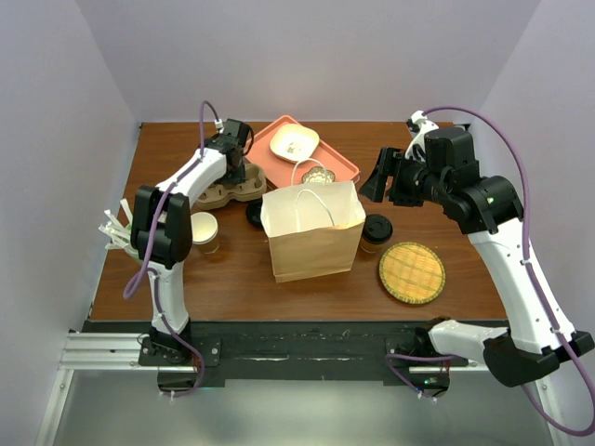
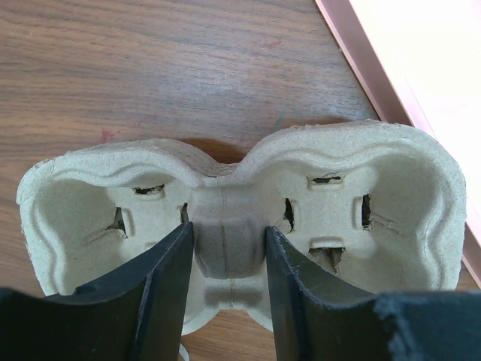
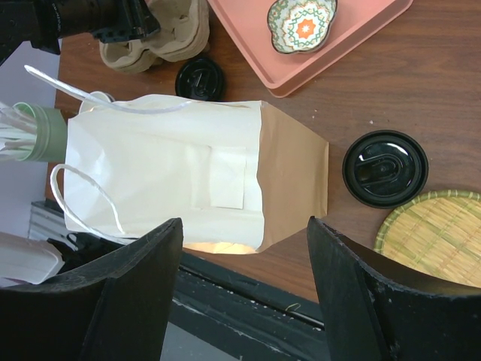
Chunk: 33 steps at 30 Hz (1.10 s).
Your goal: Pack the takeout coffee
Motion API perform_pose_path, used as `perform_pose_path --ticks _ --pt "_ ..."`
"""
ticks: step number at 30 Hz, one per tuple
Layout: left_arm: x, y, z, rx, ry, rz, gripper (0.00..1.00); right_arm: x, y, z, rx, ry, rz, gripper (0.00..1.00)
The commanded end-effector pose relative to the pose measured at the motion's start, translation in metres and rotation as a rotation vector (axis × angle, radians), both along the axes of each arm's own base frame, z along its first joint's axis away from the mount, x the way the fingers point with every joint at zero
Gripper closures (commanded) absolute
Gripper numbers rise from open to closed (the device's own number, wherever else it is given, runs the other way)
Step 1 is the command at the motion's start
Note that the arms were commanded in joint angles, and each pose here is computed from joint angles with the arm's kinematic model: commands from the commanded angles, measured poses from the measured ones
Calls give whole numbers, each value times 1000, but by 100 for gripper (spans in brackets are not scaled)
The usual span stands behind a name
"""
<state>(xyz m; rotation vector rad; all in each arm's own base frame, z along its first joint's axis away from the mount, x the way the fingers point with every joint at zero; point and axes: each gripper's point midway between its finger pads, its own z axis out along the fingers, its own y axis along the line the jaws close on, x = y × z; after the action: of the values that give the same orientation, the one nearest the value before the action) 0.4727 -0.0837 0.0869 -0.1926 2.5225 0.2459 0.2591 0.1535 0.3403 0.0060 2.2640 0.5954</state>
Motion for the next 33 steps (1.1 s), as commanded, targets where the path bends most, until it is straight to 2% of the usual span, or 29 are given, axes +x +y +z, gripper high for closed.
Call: perform_pose_path --ticks 1,6,9,14,18,33 --pt "5 6 31 -17 -64 9 56 -4 4 12 17 -38 35 29" --pt "6 7 35 -10 -72 9 49 -6 3 11 14 -39 38 29" --pt "7 8 40 -10 -82 10 53 -6 3 10 13 -38 40 29" --pt "9 5 42 -17 -83 1 51 -5 3 9 14 -33 40 29" --pt "10 5 46 -17 -86 -7 56 -6 4 8 13 -31 42 29" --pt "9 8 71 8 -68 -17 58 -4 6 10 27 -32 45 28"
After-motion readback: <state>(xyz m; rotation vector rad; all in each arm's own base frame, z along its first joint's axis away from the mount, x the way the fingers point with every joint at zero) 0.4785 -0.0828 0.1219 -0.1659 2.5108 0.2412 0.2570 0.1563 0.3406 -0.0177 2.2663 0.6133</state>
